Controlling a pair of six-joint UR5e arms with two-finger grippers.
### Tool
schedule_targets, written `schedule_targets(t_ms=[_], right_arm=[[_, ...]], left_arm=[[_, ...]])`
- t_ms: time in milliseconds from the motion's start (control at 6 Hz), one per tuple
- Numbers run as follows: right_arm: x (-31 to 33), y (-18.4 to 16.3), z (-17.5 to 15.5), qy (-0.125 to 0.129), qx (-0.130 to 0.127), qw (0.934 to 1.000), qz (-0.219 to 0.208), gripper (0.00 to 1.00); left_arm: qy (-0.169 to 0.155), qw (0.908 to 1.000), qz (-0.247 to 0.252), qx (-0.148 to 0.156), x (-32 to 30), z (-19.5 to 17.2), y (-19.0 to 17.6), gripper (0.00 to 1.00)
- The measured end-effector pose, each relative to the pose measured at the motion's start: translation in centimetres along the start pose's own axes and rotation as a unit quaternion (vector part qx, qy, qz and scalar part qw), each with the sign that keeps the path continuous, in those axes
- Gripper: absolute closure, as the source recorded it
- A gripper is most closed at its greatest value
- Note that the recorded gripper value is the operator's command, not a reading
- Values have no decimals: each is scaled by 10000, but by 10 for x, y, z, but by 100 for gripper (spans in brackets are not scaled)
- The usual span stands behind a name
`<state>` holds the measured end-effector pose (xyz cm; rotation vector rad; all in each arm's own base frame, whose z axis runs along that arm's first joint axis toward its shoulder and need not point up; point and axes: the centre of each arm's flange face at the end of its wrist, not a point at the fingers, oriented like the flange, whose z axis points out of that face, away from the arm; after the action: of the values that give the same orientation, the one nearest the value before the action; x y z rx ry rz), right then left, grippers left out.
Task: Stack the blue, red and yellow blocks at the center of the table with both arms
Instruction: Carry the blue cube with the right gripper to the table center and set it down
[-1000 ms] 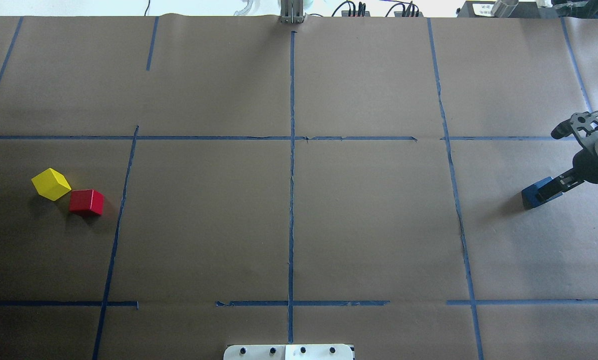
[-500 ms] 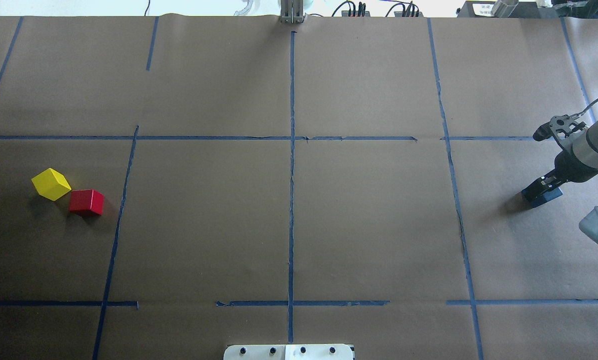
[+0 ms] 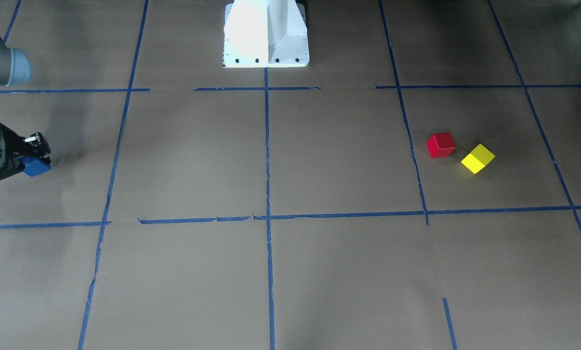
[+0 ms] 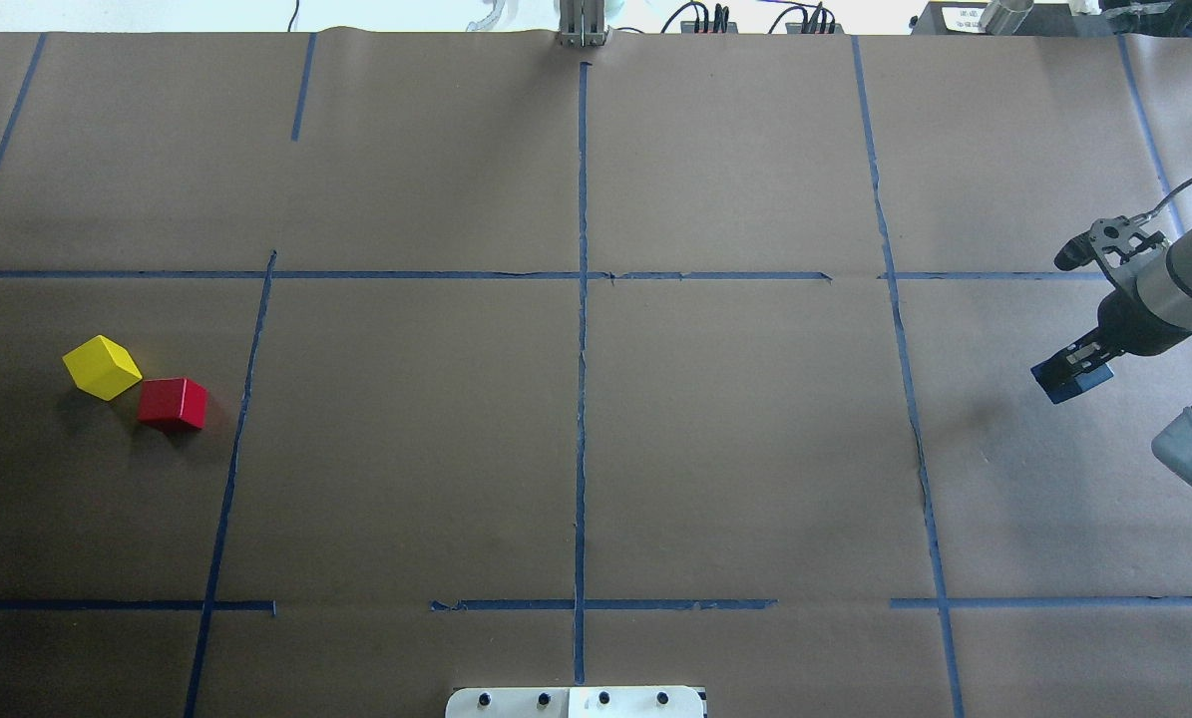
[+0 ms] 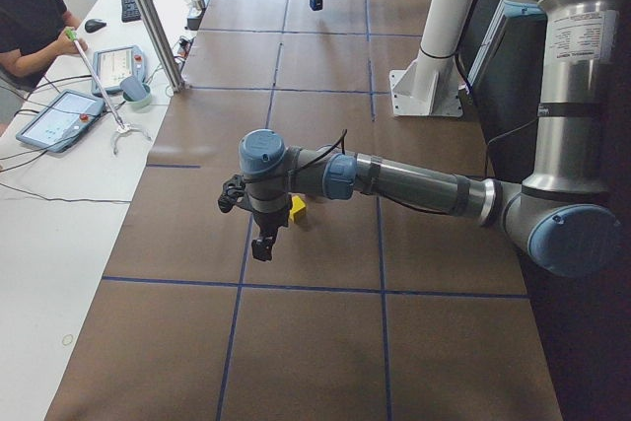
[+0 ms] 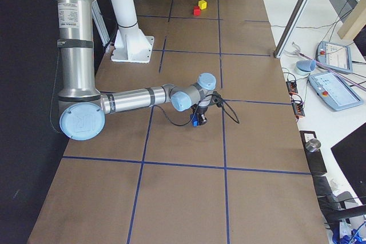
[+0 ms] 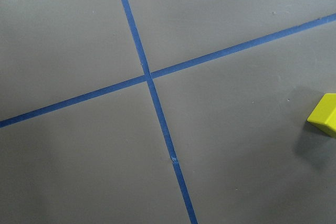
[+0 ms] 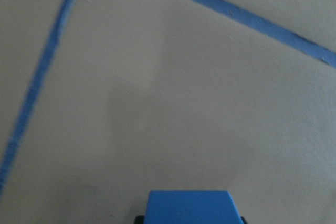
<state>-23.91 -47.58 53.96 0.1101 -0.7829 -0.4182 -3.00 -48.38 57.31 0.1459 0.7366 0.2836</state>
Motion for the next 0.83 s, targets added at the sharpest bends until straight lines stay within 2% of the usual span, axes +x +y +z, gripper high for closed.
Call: schedule_targets(t_ms=[167,333,500,667,833], right_arm=[[-62,-40,-29,-139,112,9994,300,99],[-149,-77,-42,-355,115,9970,675,100],[-235,-102,-39,-551,83,9921,1124,100],[-313,-122,-30,-618,111,9848,1620,100],[-377,-144,-18,-572,222,9775,2017,100]], left_arm=[[57,10000,-1,10,1,0,0,0],[77,10000,1,14,2,0,0,0],[85,10000,-13,-7,0,2,4,0],[90,9999,-29,-34,-2,6,12,0],[88,10000,-11,-19,-2,8,17,0]])
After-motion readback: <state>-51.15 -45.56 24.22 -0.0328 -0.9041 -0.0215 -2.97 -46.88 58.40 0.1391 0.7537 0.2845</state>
